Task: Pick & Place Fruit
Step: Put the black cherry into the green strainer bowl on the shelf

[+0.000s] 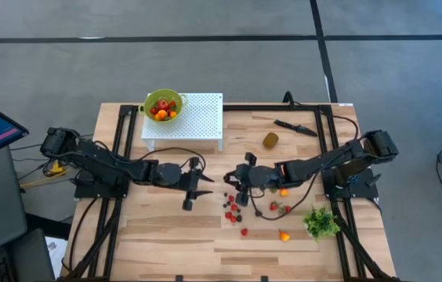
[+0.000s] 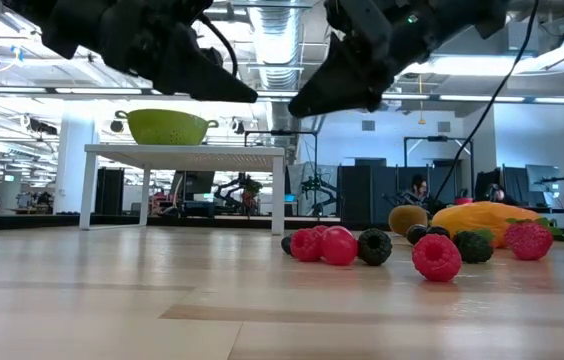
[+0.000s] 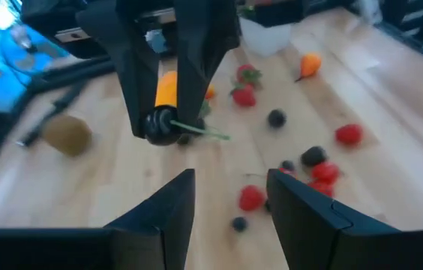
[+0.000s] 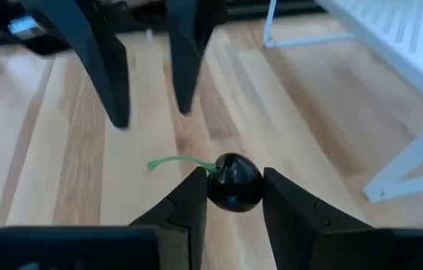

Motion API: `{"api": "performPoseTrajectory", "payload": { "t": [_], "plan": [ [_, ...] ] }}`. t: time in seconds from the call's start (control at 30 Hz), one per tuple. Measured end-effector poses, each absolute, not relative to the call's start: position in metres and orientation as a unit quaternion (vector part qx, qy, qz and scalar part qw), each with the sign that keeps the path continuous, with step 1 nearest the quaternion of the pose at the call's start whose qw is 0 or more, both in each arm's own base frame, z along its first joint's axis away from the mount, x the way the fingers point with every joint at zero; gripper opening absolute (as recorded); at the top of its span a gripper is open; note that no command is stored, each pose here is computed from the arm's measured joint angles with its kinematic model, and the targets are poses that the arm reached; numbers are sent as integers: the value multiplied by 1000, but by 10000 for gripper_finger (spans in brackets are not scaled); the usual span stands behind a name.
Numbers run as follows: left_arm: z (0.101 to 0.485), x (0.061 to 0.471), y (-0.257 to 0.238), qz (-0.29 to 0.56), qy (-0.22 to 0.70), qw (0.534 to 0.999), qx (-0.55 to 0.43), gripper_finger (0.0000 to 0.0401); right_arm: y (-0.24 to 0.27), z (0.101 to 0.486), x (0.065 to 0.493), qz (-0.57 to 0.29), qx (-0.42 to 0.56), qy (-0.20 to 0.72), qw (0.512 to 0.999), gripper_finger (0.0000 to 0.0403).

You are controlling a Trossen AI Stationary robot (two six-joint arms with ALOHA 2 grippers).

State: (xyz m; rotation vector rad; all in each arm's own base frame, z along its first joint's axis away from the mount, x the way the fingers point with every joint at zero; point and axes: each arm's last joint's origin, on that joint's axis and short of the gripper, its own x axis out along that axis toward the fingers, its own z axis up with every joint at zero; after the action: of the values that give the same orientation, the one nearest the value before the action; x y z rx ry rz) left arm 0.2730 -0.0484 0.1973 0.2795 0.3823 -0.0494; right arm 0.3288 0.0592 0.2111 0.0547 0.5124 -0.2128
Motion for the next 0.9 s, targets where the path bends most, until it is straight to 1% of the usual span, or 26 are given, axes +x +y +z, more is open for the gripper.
{"api": "performPoseTrajectory", "payload": {
  "t": [0.17, 0.37, 0.57, 0.9],
  "plan": [
    [199, 274, -48, -23, 181, 970, 162, 159, 56, 215, 332, -106, 26, 233, 966, 98],
    [204, 275, -44, 32, 161, 968, 191, 161, 55, 218, 334, -106, 32, 214, 970, 98],
    [210, 277, -44, 42, 131, 973, 185, 160, 51, 221, 335, -109, 31, 201, 973, 98],
    [211, 277, -44, 53, 129, 973, 185, 155, 42, 227, 339, -119, 30, 170, 978, 98]
  ]
}}
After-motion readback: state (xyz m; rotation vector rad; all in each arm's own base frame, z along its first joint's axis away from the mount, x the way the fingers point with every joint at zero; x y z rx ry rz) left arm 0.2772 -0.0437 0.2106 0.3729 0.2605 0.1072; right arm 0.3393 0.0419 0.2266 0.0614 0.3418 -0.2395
